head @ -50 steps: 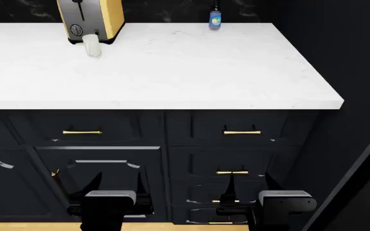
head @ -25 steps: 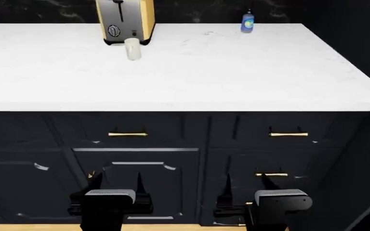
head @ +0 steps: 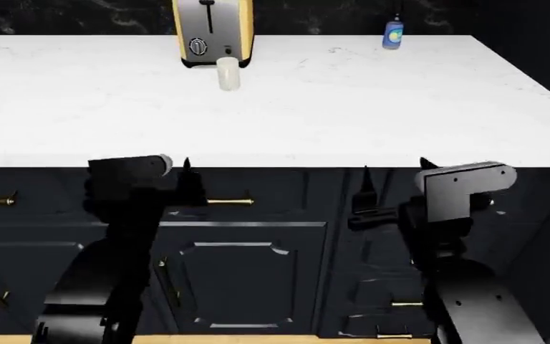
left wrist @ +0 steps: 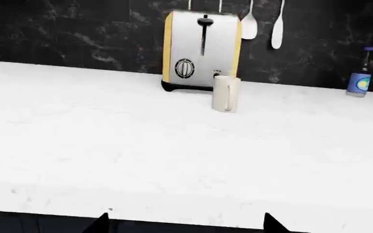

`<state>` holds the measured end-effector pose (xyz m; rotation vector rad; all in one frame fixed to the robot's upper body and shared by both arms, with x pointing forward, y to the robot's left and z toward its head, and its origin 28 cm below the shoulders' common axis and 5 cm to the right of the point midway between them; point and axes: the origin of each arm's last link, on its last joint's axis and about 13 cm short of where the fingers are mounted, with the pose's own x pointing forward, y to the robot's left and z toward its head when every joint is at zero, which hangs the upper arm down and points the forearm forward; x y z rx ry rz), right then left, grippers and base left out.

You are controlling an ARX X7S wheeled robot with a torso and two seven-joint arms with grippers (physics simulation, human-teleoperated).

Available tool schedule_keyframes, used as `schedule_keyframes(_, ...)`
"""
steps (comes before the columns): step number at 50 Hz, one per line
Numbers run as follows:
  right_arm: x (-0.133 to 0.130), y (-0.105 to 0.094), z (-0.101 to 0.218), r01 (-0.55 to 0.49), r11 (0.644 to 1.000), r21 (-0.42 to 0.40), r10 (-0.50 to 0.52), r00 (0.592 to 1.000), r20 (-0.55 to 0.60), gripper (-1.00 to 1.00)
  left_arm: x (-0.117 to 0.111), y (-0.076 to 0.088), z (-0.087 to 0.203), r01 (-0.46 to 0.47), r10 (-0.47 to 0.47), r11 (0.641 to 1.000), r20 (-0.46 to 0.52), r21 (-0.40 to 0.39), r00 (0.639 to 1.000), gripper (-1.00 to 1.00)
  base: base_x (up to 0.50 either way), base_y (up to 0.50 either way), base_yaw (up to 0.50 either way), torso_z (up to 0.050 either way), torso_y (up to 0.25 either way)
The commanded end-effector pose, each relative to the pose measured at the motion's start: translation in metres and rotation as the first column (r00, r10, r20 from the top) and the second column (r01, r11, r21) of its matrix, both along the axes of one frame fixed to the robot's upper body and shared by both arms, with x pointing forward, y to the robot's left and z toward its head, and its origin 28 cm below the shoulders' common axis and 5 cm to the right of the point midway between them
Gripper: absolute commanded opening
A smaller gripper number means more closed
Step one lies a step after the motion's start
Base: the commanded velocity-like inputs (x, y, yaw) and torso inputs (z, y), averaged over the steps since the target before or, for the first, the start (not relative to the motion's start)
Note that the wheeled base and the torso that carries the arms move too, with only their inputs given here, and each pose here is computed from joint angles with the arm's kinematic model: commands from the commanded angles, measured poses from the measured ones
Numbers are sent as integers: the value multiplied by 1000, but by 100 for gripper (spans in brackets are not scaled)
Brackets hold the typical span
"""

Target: A wet mug is on the counter and needs to be dried. Pick it up and place it upside down in the open cabinet.

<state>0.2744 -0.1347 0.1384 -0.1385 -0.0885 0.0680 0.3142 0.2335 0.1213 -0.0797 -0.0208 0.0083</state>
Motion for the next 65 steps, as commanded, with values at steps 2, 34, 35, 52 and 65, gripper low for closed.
schedule_keyframes(2, 52, -69, 159, 129, 982, -138, -141, 987, -79, 100, 97, 32, 258, -51, 53, 999, 278, -14, 959, 100, 0, 0, 0, 0, 0)
schedule_keyframes(34, 78, -78, 138, 166, 982, -84, -179, 966, -185, 100, 95, 112, 134, -631, 598, 776, -317, 0, 736, 100, 115, 0, 0, 0, 0)
schedule_keyframes(35, 77, -78, 139, 166, 982, -85, -179, 966, -186, 100, 95, 112, 134, -632, 599, 775, -319, 0, 734, 100, 500, 0, 0, 0, 0)
schedule_keyframes(52, 80, -74, 142, 157, 983, -91, -171, 967, -187, 100, 95, 112, 136, -635, 597, 772, -322, -18, 735, 100, 500, 0, 0, 0, 0)
schedule_keyframes(65, 79, -74, 143, 155, 984, -91, -170, 968, -187, 100, 95, 113, 137, -637, 598, 770, -321, -23, 734, 100, 500, 0, 0, 0, 1)
